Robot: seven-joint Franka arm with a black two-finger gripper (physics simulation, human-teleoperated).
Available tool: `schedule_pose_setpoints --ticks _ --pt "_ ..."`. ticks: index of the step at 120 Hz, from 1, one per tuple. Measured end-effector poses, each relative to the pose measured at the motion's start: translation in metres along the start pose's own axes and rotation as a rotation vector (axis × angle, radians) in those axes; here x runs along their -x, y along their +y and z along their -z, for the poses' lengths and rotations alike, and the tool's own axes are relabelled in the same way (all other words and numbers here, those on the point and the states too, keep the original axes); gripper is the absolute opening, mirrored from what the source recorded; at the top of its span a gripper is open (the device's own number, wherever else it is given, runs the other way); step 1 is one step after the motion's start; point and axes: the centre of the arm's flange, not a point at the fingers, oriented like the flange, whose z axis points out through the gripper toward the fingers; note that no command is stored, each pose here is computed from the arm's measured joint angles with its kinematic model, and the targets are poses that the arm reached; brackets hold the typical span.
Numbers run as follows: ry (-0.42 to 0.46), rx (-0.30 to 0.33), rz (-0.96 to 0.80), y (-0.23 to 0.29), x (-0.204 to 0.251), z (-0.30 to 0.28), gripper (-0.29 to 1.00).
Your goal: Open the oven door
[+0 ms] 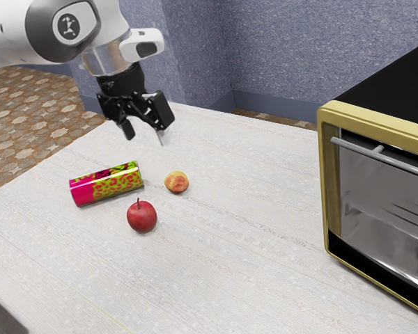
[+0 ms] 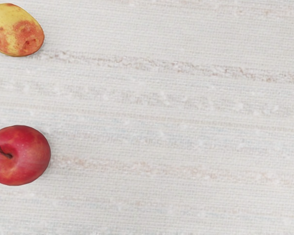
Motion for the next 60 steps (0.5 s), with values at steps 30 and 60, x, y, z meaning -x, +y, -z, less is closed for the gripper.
schedule_pose_setpoints --ticks 30,60 --pt "0.297 -0.025 -0.100 0.018 0.083 0.162 0.70" --pt "0.453 -0.006 -1.551 0.440 0.370 0.196 0.70"
